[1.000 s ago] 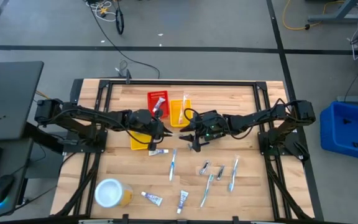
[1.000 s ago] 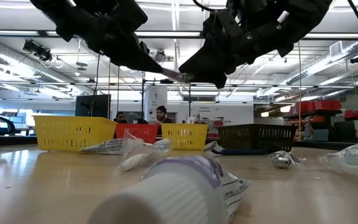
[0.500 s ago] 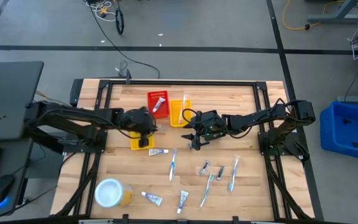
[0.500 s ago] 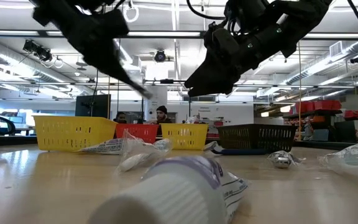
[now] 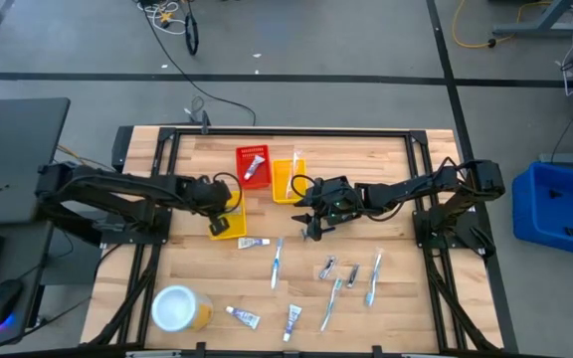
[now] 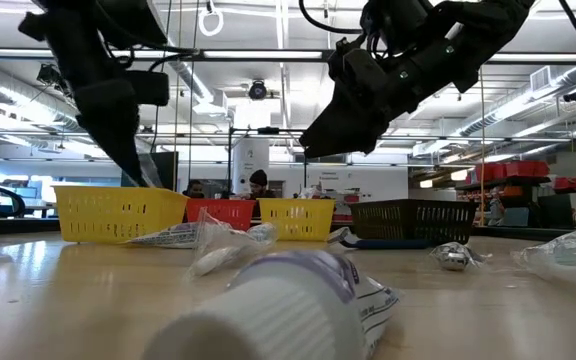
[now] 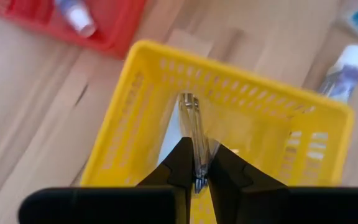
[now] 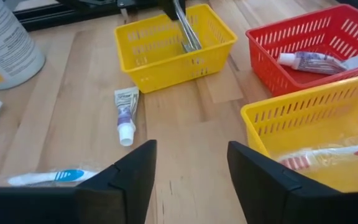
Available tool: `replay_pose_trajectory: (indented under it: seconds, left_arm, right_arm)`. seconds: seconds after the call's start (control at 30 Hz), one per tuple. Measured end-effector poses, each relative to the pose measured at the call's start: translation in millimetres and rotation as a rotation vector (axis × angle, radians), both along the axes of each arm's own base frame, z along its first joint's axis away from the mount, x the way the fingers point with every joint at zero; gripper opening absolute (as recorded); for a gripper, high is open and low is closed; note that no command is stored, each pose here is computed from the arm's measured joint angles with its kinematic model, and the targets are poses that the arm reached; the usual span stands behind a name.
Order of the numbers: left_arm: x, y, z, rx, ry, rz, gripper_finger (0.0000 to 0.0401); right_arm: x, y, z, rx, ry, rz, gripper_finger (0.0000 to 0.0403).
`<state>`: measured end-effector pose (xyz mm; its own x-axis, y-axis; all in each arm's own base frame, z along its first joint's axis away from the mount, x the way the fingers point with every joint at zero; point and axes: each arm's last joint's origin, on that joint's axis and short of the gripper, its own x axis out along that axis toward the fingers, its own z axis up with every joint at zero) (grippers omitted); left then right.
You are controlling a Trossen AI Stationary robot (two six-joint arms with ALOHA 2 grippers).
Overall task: Pick & Place Travel size toiletries
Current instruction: Put the nail cutter into the left yellow bin, then put the toothpaste into the red bin
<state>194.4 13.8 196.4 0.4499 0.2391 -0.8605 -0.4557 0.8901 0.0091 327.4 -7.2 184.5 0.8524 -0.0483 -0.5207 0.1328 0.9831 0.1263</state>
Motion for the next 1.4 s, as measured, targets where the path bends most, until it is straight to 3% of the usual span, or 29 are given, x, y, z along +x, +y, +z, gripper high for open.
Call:
replay_pose_trajectory:
  seconds: [0.2, 0.5, 0.77, 1.0, 1.2, 1.4]
  left_arm:
    - [8, -2, -21, -0.049, 0.032, -0.046, 0.0054]
    - [13, -1, -32, -0.025, 0.085, -0.09, 0.0051]
    - [12, -1, -33, -0.022, 0.099, -0.101, 0.0106]
    - [23, -1, -12, 0.012, 0.084, -0.164, 0.0144]
    - [40, -1, 16, 0.003, -0.04, -0.186, 0.0153]
    - [56, -12, 20, -0.019, -0.162, -0.288, 0.0153]
  right_arm:
    - [0, 0, 0, 0.008, 0.001, 0.013, 0.0193]
    - [0, 0, 0, 0.008, 0.001, 0.013, 0.0186]
    - [0, 0, 0, 0.008, 0.001, 0.013, 0.0203]
    - [0, 0, 0, 0.009, 0.001, 0.014, 0.0215]
    - [0, 0, 0, 0.009, 0.001, 0.014, 0.0218]
    - [0, 0, 0, 0.009, 0.001, 0.014, 0.0208]
